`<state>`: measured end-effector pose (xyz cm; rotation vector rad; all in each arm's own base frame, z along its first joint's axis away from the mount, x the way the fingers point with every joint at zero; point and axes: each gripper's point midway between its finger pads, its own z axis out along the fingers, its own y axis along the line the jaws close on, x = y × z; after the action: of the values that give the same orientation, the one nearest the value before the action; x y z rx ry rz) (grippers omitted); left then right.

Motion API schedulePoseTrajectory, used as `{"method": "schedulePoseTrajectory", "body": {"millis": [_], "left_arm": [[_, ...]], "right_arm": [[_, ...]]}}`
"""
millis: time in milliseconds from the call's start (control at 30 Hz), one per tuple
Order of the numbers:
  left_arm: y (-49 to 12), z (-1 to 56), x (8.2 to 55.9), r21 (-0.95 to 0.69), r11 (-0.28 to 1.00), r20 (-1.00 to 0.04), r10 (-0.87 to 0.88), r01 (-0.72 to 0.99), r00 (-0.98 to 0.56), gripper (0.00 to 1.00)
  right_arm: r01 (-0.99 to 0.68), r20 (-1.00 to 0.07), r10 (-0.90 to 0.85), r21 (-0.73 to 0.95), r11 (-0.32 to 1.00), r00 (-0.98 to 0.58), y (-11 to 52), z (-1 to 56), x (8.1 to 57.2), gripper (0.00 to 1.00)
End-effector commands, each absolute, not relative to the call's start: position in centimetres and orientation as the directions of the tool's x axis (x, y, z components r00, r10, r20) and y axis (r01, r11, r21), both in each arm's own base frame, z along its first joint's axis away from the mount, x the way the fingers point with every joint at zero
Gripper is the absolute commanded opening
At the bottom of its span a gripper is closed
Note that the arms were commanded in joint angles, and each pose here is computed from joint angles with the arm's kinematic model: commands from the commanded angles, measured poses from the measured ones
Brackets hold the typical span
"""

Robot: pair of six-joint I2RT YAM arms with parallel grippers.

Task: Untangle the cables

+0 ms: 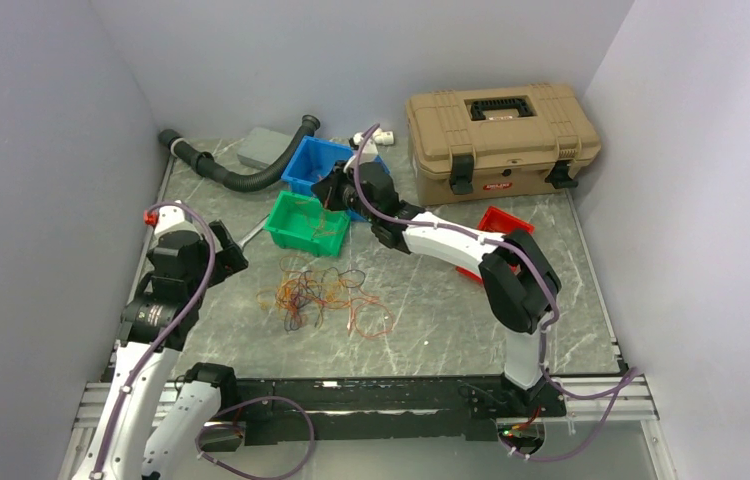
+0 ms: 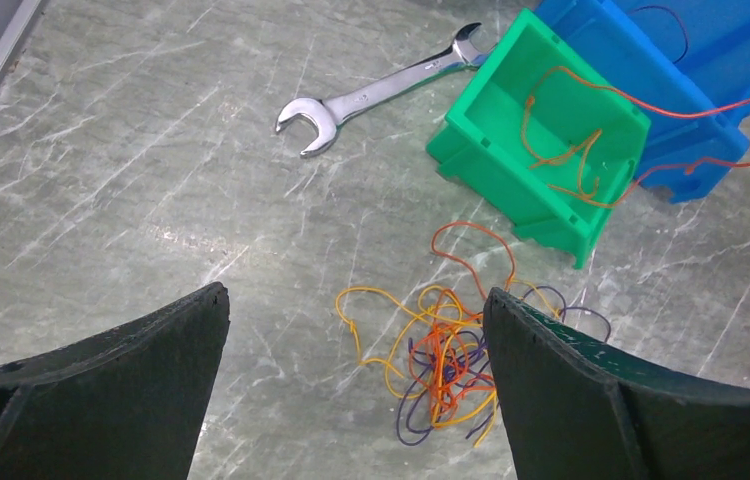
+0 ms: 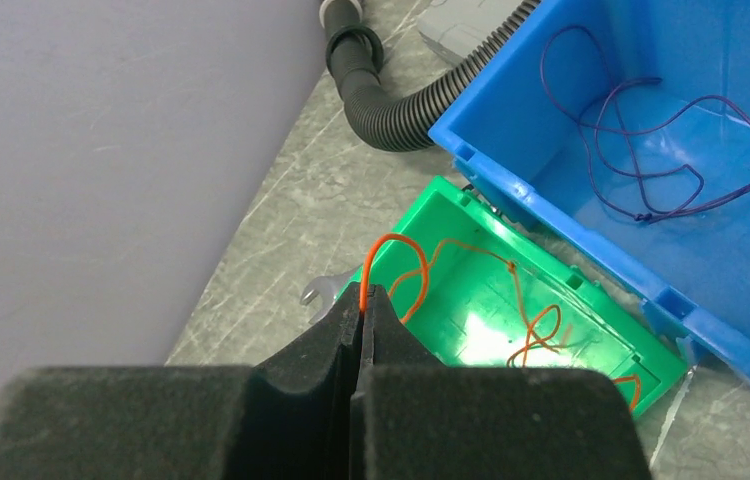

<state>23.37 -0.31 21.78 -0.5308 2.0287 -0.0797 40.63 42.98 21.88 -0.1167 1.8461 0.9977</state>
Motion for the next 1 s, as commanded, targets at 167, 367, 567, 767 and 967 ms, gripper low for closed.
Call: {"method": "schedulePoseTrajectory", "body": {"millis": [167, 367, 567, 767, 967], "left_arm": [[-2.1, 22.1, 24.2, -0.267, 0.946, -0.844, -0.322, -0.185, -0.429, 0.99], [-3.5, 22.2, 24.3, -0.262, 0.961, -0.845, -0.272, -0.087, -0.46, 1.0], [-3.3, 22.3, 24.1, -0.247, 0.965, -0.85, -0.258, -0.084, -0.459, 0.99], [-3.8, 22.1, 24.2, -0.253, 0.966, -0.849, -0.248, -0.055, -0.467, 0.99], [-4.7, 21.7, 24.6, -0.267, 0.964, -0.84, -0.241, -0.017, -0.487, 0.99]], "right_arm": [[-0.561, -0.803, 0.242, 0.564, 0.606, -0.545, 46.8, 21.7, 41.1, 0.0], [-0.605, -0.769, 0.137, 0.587, 0.538, -0.625, 50.8, 17.6, 41.4, 0.0], [-0.559, -0.753, 0.121, 0.576, 0.596, -0.647, 50.2, 14.5, 41.7, 0.0], [-0.494, -0.784, 0.072, 0.457, 0.74, -0.617, 47.0, 12.5, 42.5, 0.0], [-0.506, -0.813, -0.01, 0.353, 0.787, -0.582, 46.2, 14.3, 42.5, 0.5]]}}
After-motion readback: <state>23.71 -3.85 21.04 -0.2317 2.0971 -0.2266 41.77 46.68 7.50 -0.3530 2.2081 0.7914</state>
